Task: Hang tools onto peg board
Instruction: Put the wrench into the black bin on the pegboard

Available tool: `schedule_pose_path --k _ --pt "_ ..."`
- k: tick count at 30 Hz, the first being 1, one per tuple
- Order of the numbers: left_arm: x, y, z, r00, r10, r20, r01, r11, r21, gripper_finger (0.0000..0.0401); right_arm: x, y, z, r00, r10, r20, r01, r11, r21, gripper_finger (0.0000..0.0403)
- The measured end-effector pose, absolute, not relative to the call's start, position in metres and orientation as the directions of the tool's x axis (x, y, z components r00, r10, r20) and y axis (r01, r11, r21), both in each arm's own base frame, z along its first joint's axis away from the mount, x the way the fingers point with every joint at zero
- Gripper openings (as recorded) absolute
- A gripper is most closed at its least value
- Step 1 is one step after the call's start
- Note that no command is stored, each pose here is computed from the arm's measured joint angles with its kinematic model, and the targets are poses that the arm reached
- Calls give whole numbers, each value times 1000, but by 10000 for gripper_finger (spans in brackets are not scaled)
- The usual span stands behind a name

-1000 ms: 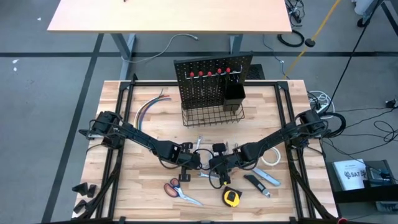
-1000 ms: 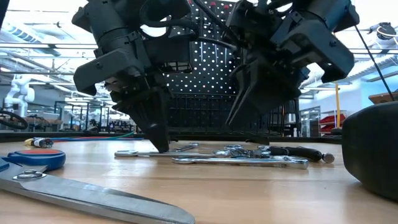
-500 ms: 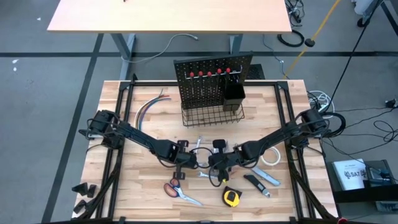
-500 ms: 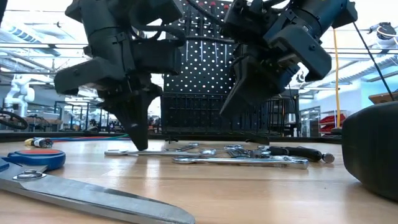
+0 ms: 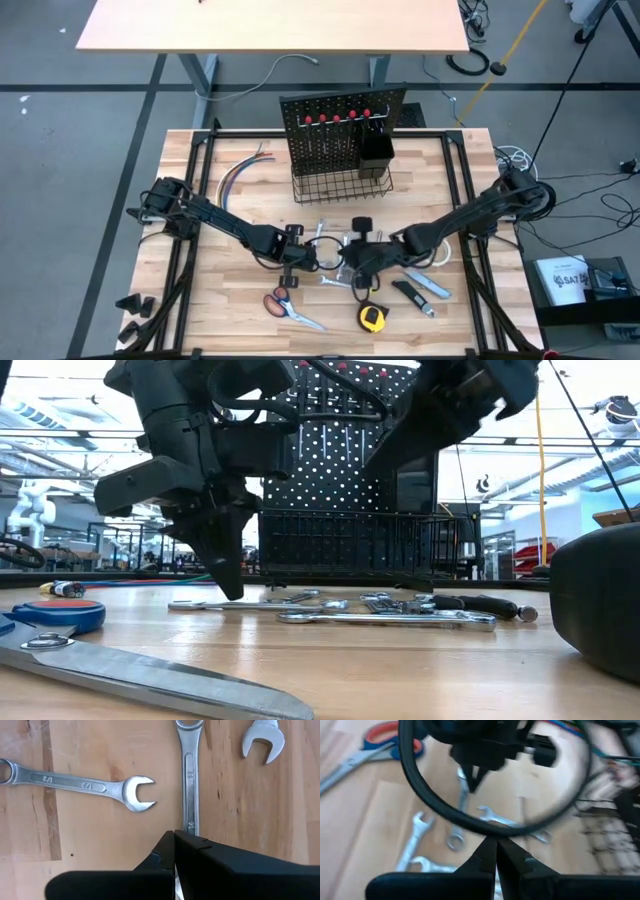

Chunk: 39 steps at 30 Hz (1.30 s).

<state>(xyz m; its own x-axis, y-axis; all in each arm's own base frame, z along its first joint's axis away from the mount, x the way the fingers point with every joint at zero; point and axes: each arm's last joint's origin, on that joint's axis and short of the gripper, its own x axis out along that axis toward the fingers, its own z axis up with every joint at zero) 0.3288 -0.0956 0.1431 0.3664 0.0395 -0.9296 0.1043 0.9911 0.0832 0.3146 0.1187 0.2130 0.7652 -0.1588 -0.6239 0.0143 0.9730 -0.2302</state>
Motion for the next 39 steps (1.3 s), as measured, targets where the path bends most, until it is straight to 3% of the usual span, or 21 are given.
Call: schedule_pose_path --k 6,16,22,30,39 --pt "330 -96 144 382 48 -923 100 991 93 1 281 122 232 717 -320 -619 145 938 -316 0" --pt "359 -107 161 666 -95 -740 230 970 82 1 272 123 233 686 -353 -636 176 929 -326 0" --pt "363 -100 162 685 -86 -723 227 969 101 1 273 123 232 689 -345 -637 174 932 -318 0" --pt "374 -92 137 654 -160 -739 269 963 30 1 279 128 233 742 -262 -617 119 957 -264 0" --pt "378 -85 121 634 -140 -761 244 970 25 1 277 123 202 786 -75 -614 -39 985 -169 0"
